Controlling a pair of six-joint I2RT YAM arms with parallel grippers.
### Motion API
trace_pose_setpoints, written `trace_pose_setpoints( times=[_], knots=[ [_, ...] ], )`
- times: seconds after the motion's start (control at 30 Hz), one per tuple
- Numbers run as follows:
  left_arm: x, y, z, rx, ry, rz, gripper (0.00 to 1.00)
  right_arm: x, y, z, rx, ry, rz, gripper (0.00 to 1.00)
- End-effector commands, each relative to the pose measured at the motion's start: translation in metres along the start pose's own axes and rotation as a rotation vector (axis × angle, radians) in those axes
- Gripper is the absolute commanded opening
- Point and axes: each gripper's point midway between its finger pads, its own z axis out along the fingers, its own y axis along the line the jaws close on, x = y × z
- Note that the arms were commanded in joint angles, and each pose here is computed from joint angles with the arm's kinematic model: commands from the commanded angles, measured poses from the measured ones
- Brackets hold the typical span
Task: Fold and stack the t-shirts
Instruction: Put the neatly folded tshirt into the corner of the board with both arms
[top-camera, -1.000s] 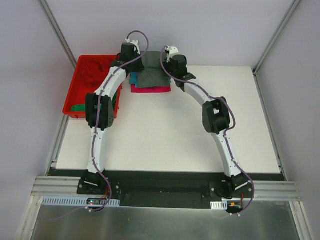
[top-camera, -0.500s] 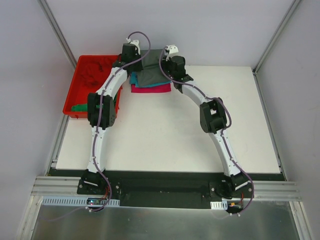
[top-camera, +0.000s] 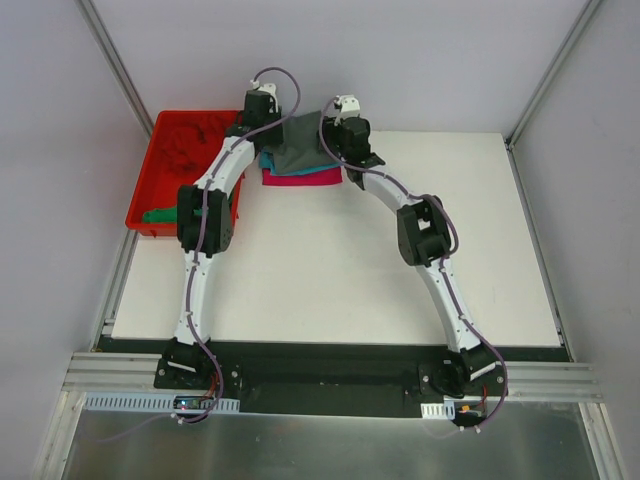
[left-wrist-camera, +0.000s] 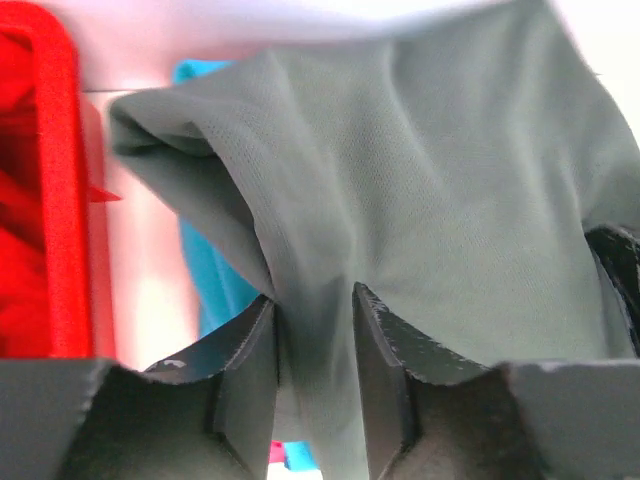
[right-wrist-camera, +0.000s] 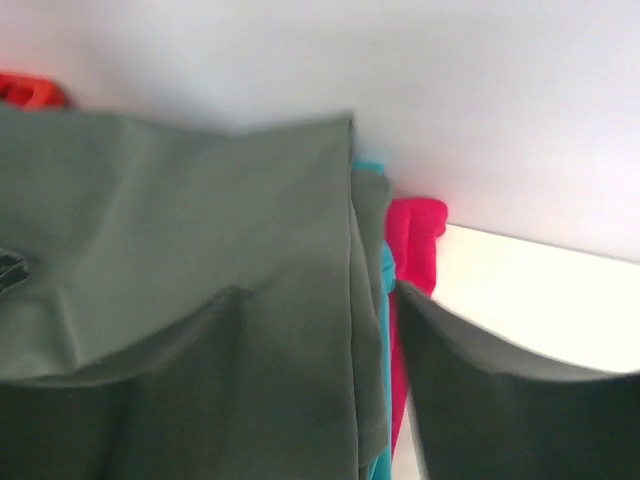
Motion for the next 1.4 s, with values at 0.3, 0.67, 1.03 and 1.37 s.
trace_pose_setpoints(
  times=[0.3, 0.67, 1.03, 1.37],
  knots=[
    [-0.082, -0.023, -0.075, 0.097, -0.156, -0.015, 0.99, -0.143, -0.012, -0.066, 0.106, -0.209, -0.01, 0.96],
    [-0.079, -0.069, -0.193, 0.23, -0.138, -0.106, 0.99, -0.156, -0.011, -0.223, 0.081, -0.084, 0.044, 0.96],
    [-0.11, -0.081, -0.168, 0.28, -0.214, -0.049, 0.99, -0.091, 0.01, -0.328, -0.11, 0.053, 0.165, 0.96],
    [-0.103, -0.056, -0.039, 0.317, -0.248, -0.159, 0.99, -0.028, 0.002, -0.37, -0.082, 0.191, 0.176, 0.96]
  ],
)
